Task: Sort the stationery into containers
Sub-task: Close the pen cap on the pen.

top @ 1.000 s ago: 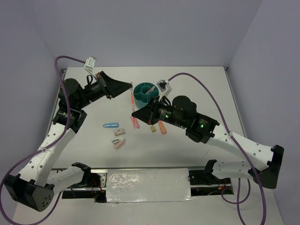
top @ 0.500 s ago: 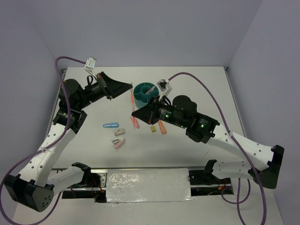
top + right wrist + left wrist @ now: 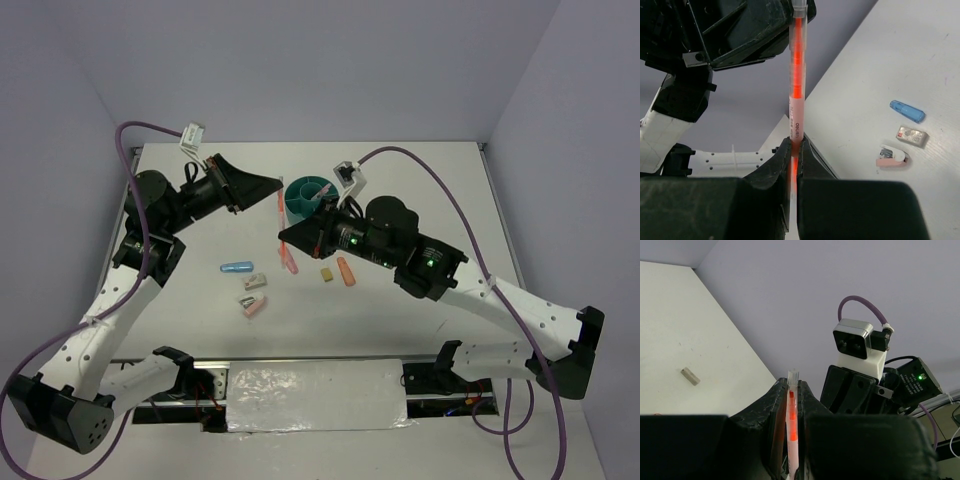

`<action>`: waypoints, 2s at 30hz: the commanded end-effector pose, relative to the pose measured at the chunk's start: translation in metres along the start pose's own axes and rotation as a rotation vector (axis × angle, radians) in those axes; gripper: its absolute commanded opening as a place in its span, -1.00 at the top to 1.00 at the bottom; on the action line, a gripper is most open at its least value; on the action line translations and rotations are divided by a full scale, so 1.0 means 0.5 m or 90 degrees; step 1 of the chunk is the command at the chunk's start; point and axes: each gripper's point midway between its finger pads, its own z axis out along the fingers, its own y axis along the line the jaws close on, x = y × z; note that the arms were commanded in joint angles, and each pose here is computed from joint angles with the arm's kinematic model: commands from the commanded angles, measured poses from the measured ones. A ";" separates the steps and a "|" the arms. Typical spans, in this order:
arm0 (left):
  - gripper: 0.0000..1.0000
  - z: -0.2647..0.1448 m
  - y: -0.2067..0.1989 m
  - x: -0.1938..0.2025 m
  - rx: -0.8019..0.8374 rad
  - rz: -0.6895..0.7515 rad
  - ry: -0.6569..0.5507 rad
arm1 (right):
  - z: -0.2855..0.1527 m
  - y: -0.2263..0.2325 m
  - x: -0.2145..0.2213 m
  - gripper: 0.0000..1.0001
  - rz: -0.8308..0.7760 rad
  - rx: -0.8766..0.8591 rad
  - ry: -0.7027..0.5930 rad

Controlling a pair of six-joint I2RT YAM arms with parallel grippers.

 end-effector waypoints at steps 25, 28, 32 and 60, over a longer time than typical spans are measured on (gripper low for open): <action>0.07 0.003 -0.079 -0.038 0.070 0.104 -0.017 | 0.016 0.096 -0.168 1.00 -0.203 -0.093 -0.108; -0.03 0.015 -0.096 -0.066 0.071 0.121 -0.028 | 0.010 0.087 -0.151 1.00 -0.197 -0.092 -0.093; 0.19 0.028 -0.111 -0.087 0.083 0.134 -0.038 | 0.006 0.085 -0.146 1.00 -0.199 -0.091 -0.084; 1.00 0.024 -0.124 -0.041 0.152 0.145 0.037 | 0.020 0.091 -0.197 1.00 -0.215 -0.087 -0.106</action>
